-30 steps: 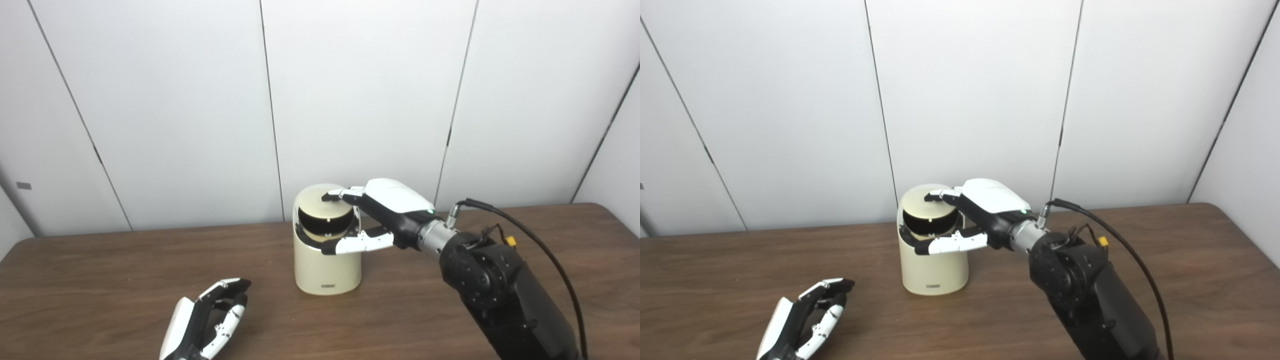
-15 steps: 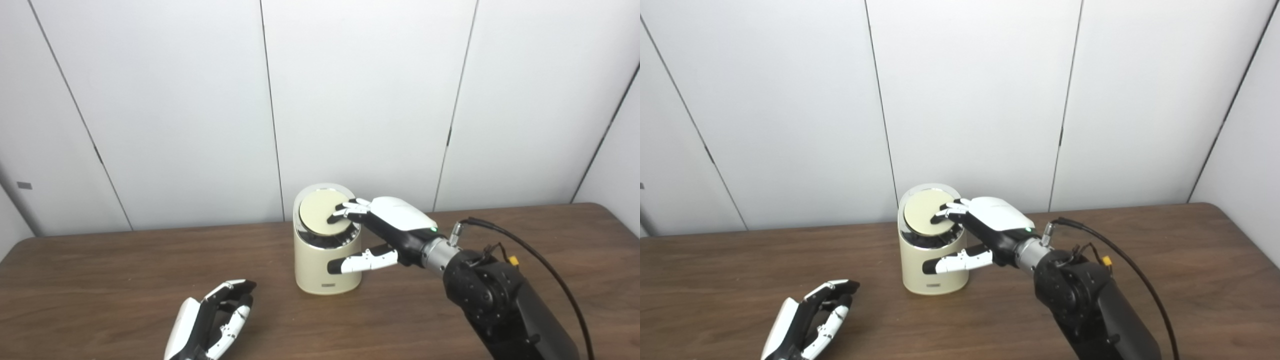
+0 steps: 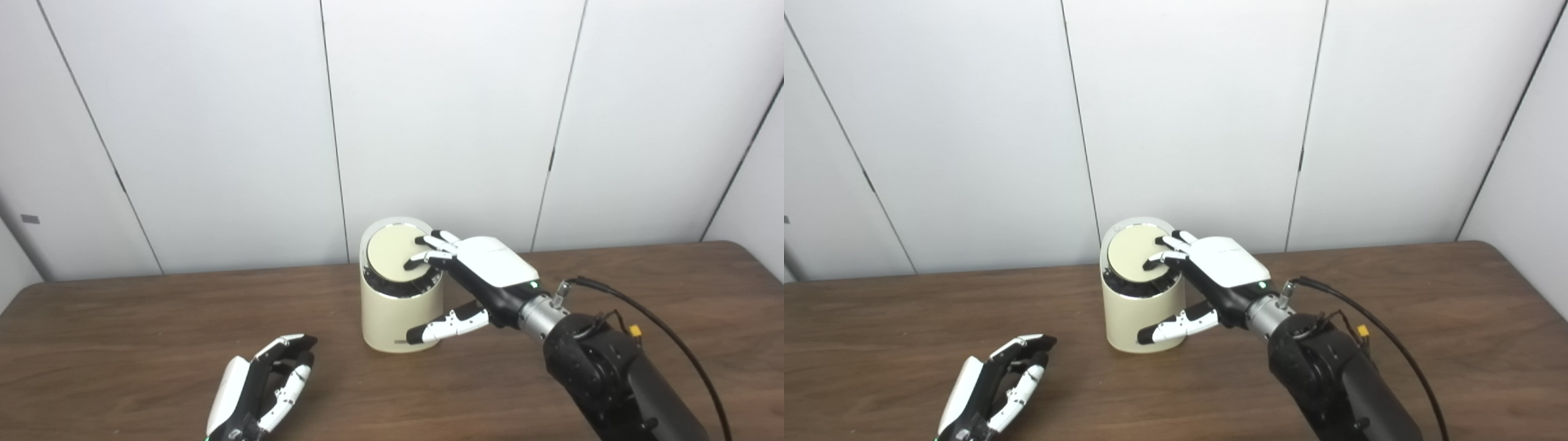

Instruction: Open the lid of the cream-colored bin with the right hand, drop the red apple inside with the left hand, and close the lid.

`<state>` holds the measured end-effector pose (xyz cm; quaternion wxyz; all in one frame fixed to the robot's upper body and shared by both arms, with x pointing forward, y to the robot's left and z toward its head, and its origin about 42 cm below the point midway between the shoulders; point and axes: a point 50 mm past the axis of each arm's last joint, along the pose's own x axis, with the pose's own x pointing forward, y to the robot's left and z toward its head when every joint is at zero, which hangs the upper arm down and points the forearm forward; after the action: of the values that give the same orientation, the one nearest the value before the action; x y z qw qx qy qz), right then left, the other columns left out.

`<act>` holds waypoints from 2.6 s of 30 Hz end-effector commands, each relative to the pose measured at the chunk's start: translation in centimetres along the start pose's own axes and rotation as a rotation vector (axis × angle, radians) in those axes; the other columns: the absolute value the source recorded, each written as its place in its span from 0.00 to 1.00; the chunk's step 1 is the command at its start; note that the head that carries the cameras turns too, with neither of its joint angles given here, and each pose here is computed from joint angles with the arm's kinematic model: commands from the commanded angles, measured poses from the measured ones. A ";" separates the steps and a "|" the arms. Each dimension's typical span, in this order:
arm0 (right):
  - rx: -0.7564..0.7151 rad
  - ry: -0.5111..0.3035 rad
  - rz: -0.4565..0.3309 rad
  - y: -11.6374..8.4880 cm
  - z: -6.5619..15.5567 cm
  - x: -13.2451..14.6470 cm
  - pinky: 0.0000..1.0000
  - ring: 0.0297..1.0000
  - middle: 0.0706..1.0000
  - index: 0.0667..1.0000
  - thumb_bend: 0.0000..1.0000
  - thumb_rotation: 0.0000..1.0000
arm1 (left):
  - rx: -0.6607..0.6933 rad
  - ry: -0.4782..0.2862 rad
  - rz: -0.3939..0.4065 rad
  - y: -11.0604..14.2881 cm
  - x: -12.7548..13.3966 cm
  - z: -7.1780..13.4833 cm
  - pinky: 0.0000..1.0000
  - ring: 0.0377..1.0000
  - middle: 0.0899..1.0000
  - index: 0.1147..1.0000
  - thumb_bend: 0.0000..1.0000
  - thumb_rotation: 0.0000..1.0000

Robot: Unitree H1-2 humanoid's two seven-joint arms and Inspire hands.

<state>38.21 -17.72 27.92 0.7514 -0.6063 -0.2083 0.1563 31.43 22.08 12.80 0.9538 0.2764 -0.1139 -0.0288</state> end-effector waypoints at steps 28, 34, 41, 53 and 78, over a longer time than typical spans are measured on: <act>-0.476 -0.031 -0.076 2.5 -0.8 -1.4 1.00 1.00 1.00 0.77 0.80 0.78 | -0.008 -0.074 0.042 -0.1 1.5 2.2 0.67 0.74 0.73 0.71 0.41 0.79; -0.374 -0.019 -0.143 2.1 -0.8 -1.5 1.00 1.00 1.00 0.86 0.79 0.79 | -0.002 -0.079 0.043 -0.1 1.5 1.8 0.66 0.73 0.73 0.70 0.40 0.79; -0.222 -0.017 -0.210 1.8 -0.4 -1.7 1.00 1.00 1.00 1.00 0.77 0.79 | 0.033 -0.084 0.037 0.0 1.3 1.7 0.65 0.72 0.73 0.71 0.41 0.78; -0.119 0.023 -0.343 2.5 -0.9 -2.5 1.00 1.00 1.00 1.00 0.77 0.90 | 0.051 -0.074 0.029 0.1 1.0 1.5 0.64 0.72 0.73 0.71 0.41 0.78; 0.655 0.116 -0.754 11.8 -3.2 -9.9 0.63 0.72 0.73 0.73 0.28 0.47 | 0.006 -0.281 0.324 1.3 1.0 -0.1 0.48 0.57 0.58 0.57 0.20 0.38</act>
<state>32.26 -23.53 15.54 0.9100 -0.2565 -0.3107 -0.0978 32.49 22.62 14.07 0.9231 0.2475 -0.2819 0.0843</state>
